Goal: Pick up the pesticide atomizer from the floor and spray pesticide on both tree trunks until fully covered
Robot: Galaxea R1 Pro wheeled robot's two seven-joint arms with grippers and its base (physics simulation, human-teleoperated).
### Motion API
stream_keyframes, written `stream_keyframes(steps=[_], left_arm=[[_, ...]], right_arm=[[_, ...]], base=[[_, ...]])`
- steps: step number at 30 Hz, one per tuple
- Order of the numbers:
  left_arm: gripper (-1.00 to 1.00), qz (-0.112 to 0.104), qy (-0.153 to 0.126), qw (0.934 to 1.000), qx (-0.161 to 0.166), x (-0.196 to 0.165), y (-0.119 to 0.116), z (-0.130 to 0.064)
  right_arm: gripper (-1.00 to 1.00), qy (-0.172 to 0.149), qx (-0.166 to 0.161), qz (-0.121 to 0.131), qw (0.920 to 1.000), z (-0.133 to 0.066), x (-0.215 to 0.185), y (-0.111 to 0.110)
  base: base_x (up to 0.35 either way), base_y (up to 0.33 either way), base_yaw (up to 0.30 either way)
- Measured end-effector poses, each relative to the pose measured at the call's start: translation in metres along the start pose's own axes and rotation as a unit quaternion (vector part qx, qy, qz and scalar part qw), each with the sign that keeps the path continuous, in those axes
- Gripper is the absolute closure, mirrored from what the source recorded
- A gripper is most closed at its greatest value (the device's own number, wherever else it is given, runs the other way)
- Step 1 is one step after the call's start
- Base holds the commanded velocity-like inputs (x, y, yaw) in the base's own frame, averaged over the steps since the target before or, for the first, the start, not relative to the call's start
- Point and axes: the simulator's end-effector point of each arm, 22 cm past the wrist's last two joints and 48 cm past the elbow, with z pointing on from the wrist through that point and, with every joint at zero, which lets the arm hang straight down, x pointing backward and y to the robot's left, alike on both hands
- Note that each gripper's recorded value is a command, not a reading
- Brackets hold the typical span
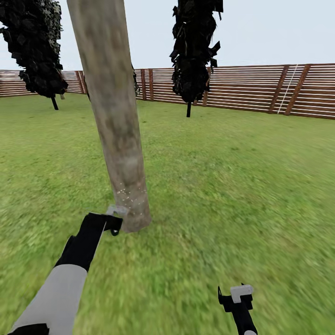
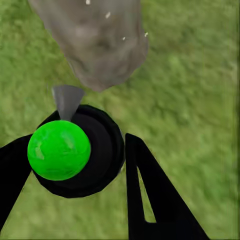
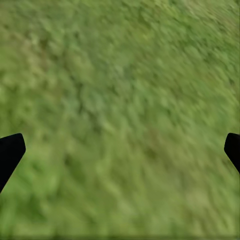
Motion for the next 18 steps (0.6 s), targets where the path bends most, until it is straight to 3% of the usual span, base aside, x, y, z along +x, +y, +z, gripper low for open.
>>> stream_keyframes(steps=[3,5,6,7,9,11,13,16,18], left_arm=[[1.0,-0.016,0.01,0.9995,-0.024,0.001,0.031,-0.003],[1.0,-0.043,0.026,0.9975,-0.05,0.017,0.074,-0.007],[1.0,-0.065,0.034,0.995,-0.068,0.029,0.107,-0.012],[1.0,-0.065,0.039,0.9934,-0.086,0.037,0.127,-0.016],[1.0,-0.074,0.042,0.9927,-0.086,0.041,0.131,-0.017],[1.0,-0.082,0.026,0.9932,-0.079,0.027,0.124,-0.021],[1.0,-0.082,0.012,0.9952,-0.052,0.009,0.087,-0.019],[1.0,-0.055,0.017,0.9982,-0.016,-0.014,0.028,-0.018],[1.0,-0.047,0.025,0.9984,-0.02,-0.021,0.025,-0.022]], right_arm=[[-1.0,0.0,0.0,0.0,1.0,0.0,0.0,0.0],[-1.0,0.0,0.0,0.0,1.0,0.0,0.0,0.0],[-1.0,0.0,0.0,0.0,1.0,0.0,0.0,0.0],[-1.0,0.0,0.0,0.0,1.0,0.0,0.0,0.0],[-1.0,0.0,0.0,0.0,1.0,0.0,0.0,0.0],[-1.0,0.0,0.0,0.0,1.0,0.0,0.0,0.0],[-1.0,0.0,0.0,0.0,1.0,0.0,0.0,0.0],[-1.0,0.0,-0.001,0.0,1.0,0.0,0.0,0.001],[-1.0,0.0,-0.002,0.0,1.0,0.0,0.0,0.001]], base=[[0.0,0.0,0.0],[0.0,0.0,0.0],[0.0,0.0,0.0],[0.0,0.0,0.0],[0.0,0.0,0.0],[0.0,0.0,0.0],[0.0,0.0,0.0],[0.0,0.0,0.0],[0.0,0.0,0.0]])
